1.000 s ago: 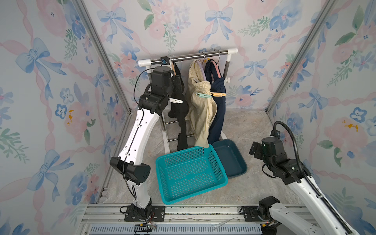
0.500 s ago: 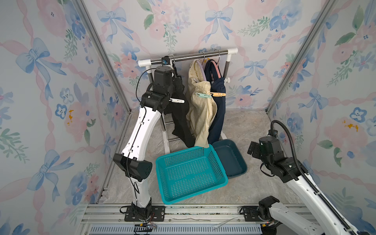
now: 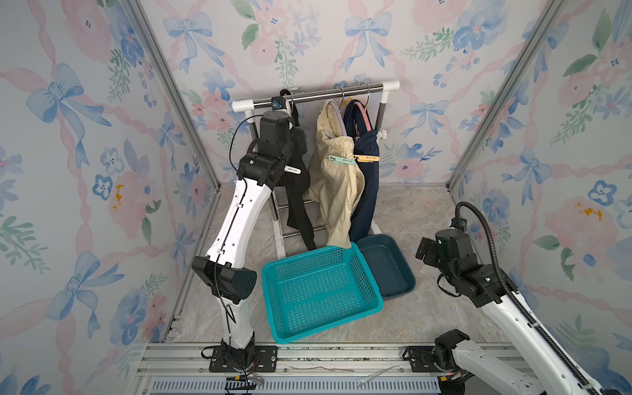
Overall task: Remove the clothespins securing shorts to the hanger
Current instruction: Pick up the hanger from the clothesline.
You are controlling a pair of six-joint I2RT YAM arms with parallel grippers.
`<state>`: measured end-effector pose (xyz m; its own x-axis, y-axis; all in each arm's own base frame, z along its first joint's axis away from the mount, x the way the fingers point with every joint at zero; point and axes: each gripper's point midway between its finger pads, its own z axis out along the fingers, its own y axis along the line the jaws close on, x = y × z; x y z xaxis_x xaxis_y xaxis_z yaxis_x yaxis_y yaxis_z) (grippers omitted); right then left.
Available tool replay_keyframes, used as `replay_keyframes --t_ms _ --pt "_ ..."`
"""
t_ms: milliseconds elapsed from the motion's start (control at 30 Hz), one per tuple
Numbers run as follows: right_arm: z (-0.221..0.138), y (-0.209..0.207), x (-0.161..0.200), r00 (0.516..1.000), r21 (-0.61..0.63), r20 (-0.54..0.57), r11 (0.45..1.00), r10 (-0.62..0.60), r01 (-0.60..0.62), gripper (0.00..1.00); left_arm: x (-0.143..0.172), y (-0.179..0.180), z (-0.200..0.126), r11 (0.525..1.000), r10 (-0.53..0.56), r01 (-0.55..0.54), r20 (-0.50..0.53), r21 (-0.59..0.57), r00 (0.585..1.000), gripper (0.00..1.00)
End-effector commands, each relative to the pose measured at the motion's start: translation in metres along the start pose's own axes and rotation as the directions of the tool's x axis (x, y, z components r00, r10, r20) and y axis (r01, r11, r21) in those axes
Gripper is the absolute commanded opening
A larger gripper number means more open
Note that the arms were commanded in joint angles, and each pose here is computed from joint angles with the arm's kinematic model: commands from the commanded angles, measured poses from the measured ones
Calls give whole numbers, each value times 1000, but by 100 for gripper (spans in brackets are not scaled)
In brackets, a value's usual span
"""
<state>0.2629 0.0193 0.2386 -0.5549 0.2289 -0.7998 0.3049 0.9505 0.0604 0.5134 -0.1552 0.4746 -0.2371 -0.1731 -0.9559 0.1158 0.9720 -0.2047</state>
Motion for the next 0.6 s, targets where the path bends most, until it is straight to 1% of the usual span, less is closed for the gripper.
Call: replay_keyframes --t_ms 0,100,167,333,567 --pt "-8 4 -10 999 -26 31 1000 14 -13 96 6 17 2 999 -4 3 -29 -48 1000 13" --pt "-8 5 -12 999 -29 37 999 16 -15 96 1 18 -3 999 -3 3 -18 -50 1000 7" --pt "-7 6 -12 999 -30 37 999 12 -11 97 -3 19 -6 998 -5 4 -6 -58 1000 0" --pt "-5 6 -11 999 -26 32 1000 6 -5 97 -17 17 -10 999 -6 8 29 -49 1000 0" --pt "-6 3 -8 999 -17 38 1000 12 -11 97 -42 1 -23 999 -25 22 85 37 996 0"
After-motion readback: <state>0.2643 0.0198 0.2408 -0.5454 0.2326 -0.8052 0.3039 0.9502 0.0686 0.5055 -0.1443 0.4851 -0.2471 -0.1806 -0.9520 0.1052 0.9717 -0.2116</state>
